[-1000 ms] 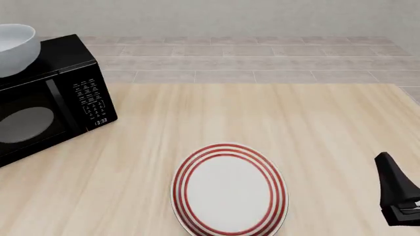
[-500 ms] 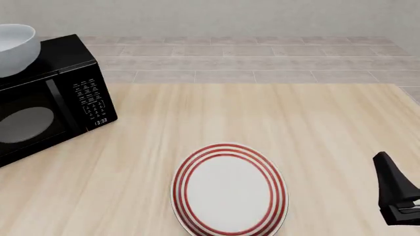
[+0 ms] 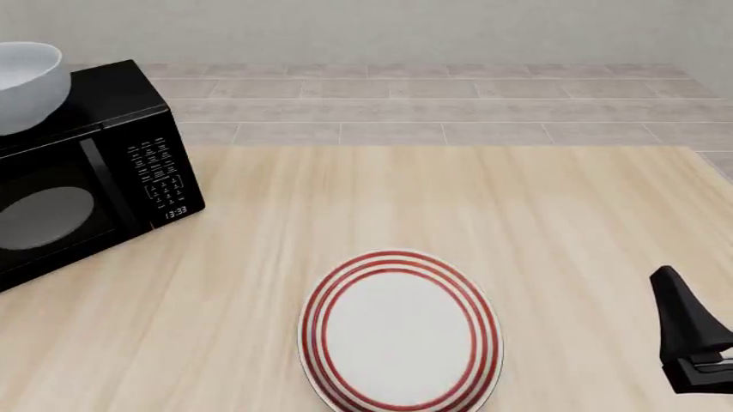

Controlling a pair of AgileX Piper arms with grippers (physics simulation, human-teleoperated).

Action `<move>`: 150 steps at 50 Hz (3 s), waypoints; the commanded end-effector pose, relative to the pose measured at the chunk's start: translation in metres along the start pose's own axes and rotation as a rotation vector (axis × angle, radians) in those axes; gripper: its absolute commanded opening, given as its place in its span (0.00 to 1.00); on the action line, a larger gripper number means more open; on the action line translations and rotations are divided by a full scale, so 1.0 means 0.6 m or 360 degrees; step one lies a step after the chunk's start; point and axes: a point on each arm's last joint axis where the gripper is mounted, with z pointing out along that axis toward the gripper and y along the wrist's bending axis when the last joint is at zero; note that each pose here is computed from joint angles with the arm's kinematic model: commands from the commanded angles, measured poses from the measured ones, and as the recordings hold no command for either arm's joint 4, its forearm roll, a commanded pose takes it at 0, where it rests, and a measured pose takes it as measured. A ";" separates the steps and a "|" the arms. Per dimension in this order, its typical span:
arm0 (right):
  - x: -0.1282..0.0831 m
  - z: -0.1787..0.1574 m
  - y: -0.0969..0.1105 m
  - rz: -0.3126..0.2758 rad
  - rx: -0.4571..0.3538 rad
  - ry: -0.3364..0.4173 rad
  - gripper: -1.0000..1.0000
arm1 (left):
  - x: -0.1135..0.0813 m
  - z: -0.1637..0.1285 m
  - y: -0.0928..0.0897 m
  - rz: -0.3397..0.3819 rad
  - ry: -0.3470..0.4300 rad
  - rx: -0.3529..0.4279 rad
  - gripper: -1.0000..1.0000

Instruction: Pick up the white bowl and put it on the plate.

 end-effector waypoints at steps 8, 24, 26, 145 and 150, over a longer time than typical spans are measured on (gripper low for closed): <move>-0.001 0.004 0.001 -0.0005 -0.0011 -0.0001 1.00 | 0.004 0.043 0.015 -0.0014 0.0057 -0.0038 1.00; -0.002 0.009 0.001 -0.0004 -0.0017 -0.0007 1.00 | 0.012 0.059 0.018 0.0000 0.0073 -0.0044 1.00; -0.002 0.009 0.001 -0.0005 -0.0021 -0.0007 1.00 | 0.013 0.061 0.017 0.0005 0.0075 -0.0041 1.00; -0.005 0.003 0.000 -0.0014 -0.0001 -0.0018 1.00 | 0.039 0.037 -0.078 0.0052 0.0113 0.0141 0.00; -0.006 0.002 0.000 -0.0013 0.0000 -0.0018 1.00 | 0.044 0.031 -0.084 0.0068 0.0109 0.0158 0.00</move>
